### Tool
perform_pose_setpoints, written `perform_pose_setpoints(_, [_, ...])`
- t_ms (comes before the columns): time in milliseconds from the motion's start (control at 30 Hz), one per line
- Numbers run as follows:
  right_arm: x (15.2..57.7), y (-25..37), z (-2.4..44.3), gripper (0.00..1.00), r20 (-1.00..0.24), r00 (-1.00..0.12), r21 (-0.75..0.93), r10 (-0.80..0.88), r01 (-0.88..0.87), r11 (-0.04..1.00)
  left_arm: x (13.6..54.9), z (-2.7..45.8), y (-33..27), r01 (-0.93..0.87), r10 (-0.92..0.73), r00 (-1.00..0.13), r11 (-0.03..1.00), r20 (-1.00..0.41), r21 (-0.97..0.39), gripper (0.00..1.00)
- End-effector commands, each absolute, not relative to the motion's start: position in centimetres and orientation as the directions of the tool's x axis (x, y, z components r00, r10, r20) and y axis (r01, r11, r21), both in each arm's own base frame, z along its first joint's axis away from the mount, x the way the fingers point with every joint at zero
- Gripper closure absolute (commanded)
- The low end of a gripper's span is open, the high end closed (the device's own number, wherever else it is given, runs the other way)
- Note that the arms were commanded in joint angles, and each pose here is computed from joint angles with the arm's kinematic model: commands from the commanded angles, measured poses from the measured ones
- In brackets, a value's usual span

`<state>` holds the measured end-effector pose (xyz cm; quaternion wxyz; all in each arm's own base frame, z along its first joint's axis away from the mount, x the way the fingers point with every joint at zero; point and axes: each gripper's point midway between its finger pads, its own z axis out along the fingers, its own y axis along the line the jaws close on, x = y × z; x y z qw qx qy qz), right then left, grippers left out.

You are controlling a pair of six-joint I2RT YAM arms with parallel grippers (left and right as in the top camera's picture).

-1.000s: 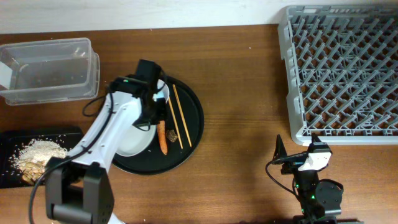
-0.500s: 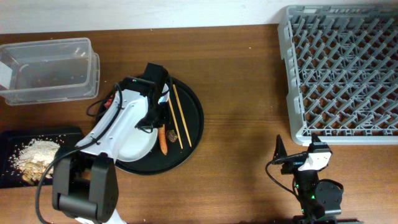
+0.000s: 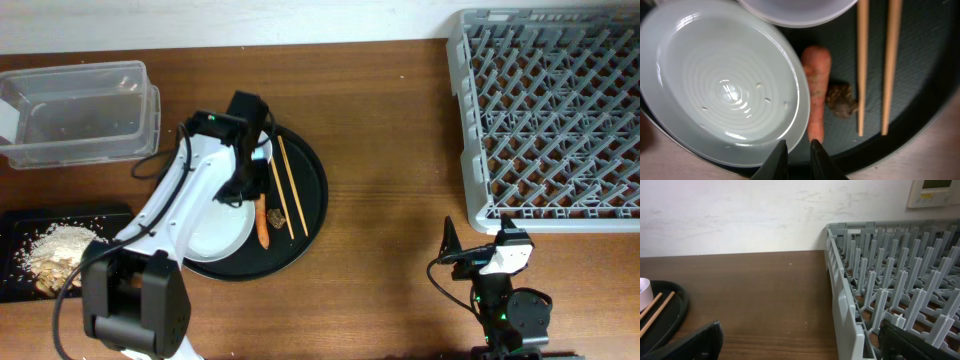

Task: Sort waste into correct bins and load items into the dishwasher rack
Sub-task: 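Carry the plate back and set it on the round tray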

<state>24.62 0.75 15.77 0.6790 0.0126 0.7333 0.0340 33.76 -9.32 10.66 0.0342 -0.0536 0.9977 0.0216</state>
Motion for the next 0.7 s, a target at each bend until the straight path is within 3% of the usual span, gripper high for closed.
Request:
perform_pose_setpoints(0, [24.61, 0.45, 15.52, 0.02, -0.995, -0.082, 0.059, 0.058, -0.013, 0.998, 35.06, 12.42, -9.56, -0.115, -0.111, -0.987, 0.993, -0.115, 0.028, 0.83])
perform_pose_setpoints(33, [24.61, 0.45, 15.52, 0.02, -0.995, -0.082, 0.059, 0.058, -0.013, 0.998, 35.08, 12.44, -9.66, -0.115, -0.112, -0.987, 0.993, -0.115, 0.023, 0.7])
perform_pose_setpoints(100, [24.61, 0.45, 15.52, 0.02, -0.995, -0.082, 0.059, 0.058, -0.013, 0.998, 34.97, 12.41, -9.93, -0.113, -0.111, -0.988, 0.994, -0.107, 0.008, 0.26])
perform_pose_setpoints(167, [24.61, 0.45, 15.52, 0.02, -0.995, -0.082, 0.059, 0.058, -0.013, 0.998, 34.96, 12.41, -10.02, -0.113, -0.112, -0.988, 0.994, -0.106, 0.003, 0.07])
perform_pose_setpoints(200, [24.61, 0.45, 15.52, 0.02, -0.995, -0.082, 0.059, 0.058, -0.013, 0.998, 34.97, 12.41, -10.02, -0.113, -0.112, -0.988, 0.994, -0.106, 0.003, 0.03])
perform_pose_setpoints(667, [24.61, 0.45, 15.52, 0.02, -0.995, -0.082, 0.059, 0.058, -0.013, 0.998, 35.94, 12.53, -10.3, -0.113, -0.114, -0.983, 0.994, -0.144, -0.014, 0.01])
